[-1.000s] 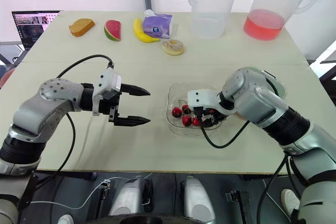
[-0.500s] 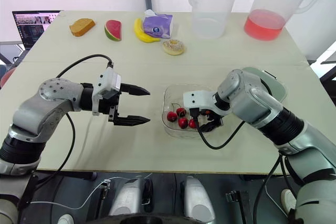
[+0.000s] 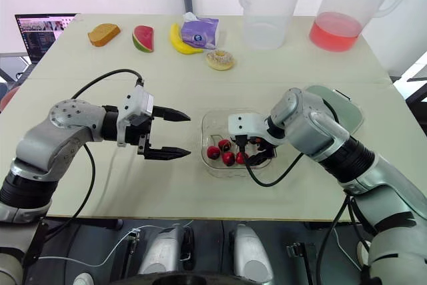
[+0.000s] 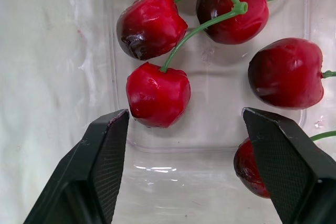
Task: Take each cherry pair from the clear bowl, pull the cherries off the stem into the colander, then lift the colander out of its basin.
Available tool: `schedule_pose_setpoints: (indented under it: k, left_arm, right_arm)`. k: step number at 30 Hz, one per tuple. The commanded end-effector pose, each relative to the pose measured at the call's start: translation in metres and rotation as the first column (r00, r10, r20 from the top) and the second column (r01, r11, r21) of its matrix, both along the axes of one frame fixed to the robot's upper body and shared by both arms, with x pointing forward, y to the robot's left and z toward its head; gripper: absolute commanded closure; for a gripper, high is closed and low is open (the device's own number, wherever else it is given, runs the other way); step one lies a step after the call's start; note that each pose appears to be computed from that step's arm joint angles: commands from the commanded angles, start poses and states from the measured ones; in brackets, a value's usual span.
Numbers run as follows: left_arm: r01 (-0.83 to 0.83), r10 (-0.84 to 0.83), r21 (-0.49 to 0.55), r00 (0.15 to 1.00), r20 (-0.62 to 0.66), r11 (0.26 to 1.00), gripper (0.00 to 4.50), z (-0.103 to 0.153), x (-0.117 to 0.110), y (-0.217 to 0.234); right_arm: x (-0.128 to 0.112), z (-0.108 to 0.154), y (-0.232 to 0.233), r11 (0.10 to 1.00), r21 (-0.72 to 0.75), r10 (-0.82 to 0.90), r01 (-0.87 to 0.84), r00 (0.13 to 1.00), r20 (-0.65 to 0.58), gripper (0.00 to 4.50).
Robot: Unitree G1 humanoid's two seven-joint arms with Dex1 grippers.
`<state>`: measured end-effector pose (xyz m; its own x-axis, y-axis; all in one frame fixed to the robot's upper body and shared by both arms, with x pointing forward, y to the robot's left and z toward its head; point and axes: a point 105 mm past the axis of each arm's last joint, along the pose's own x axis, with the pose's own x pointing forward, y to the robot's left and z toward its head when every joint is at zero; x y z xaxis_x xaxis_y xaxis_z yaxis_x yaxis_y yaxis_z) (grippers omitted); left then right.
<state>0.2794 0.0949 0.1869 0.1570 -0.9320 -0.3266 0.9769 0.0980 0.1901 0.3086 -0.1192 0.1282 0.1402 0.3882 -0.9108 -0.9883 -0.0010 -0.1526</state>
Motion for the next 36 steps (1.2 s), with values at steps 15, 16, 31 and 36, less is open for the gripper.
schedule_pose_setpoints:
  k: [15, 16, 31, 36]
  left_arm:
    - [0.007, -0.007, -0.011, 0.999, 0.044, 1.000, 0.00, 0.010, 0.002, -0.001]
    - [0.007, -0.006, -0.011, 0.999, 0.044, 1.000, 0.00, 0.010, 0.002, -0.001]
    - [0.004, -0.003, -0.012, 0.999, 0.052, 1.000, 0.00, 0.012, 0.005, 0.000]
    - [0.004, -0.003, -0.016, 0.999, 0.055, 1.000, 0.00, 0.013, 0.005, -0.001]
  right_arm:
    - [-0.008, 0.008, 0.010, 0.998, 0.000, 0.060, -0.060, 0.998, 0.014, 4.46]
    - [-0.007, 0.013, 0.010, 0.998, 0.006, 0.061, -0.061, 0.998, 0.030, 4.46]
    - [-0.024, 0.054, 0.027, 0.988, 0.085, 0.121, -0.126, 0.991, 0.064, 1.17]
    - [-0.015, 0.033, 0.026, 0.992, -0.002, 0.125, -0.125, 0.989, 0.085, 1.17]
